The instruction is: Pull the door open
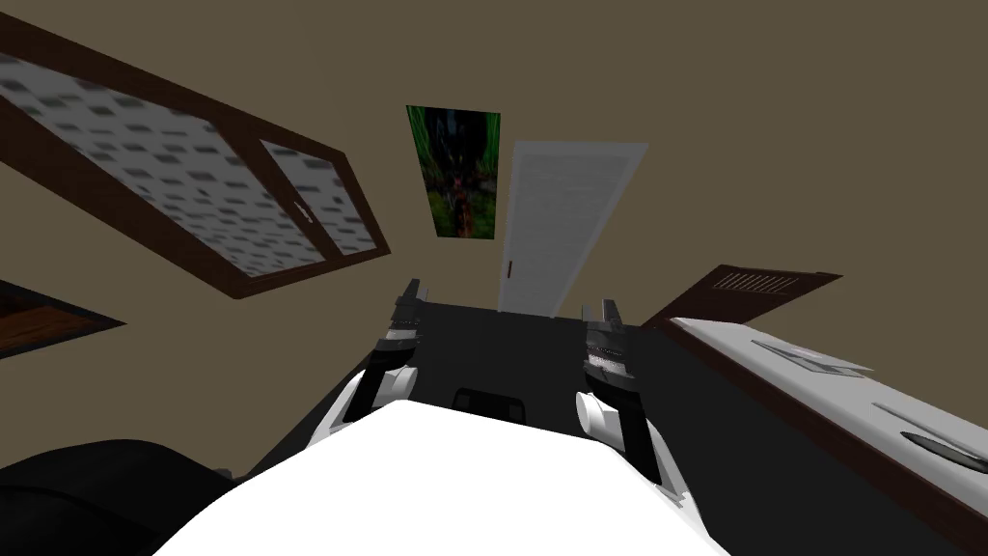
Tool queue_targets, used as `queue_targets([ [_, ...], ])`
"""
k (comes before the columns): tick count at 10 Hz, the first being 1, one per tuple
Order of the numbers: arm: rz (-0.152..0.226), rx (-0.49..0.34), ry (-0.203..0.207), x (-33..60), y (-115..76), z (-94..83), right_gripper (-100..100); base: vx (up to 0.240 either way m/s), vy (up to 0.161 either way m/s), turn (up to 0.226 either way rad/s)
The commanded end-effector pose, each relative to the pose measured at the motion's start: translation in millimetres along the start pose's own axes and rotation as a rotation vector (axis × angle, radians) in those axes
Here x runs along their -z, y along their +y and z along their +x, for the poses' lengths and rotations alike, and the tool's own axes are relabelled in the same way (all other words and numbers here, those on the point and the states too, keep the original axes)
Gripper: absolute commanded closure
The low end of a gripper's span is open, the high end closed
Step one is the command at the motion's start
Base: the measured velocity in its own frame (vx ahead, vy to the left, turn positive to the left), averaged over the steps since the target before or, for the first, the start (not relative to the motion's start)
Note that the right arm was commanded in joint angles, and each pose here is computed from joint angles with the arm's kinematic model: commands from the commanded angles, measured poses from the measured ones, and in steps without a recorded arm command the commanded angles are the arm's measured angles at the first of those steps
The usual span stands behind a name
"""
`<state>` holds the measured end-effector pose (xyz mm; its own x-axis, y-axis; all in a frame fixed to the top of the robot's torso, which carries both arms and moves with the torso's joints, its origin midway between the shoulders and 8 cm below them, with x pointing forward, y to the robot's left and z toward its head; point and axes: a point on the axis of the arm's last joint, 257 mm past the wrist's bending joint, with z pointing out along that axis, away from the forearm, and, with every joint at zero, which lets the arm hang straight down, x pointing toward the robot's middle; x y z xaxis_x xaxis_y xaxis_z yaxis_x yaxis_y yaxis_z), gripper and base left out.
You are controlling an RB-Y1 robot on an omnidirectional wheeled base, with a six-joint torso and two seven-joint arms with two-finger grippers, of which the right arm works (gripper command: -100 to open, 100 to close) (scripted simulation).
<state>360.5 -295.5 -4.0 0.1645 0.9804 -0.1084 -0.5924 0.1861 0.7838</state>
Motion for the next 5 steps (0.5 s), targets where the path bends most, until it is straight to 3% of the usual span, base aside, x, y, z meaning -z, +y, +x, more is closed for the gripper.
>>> queue_targets([
  [1,0.015,-0.054,0.005,2.0,-10.9,2.7,-100,0.108,0.024,0.028],
  [5,0.042,-0.148,0.012,6.2,-30.2,7.3,-100,0.159,0.026,0.022],
])
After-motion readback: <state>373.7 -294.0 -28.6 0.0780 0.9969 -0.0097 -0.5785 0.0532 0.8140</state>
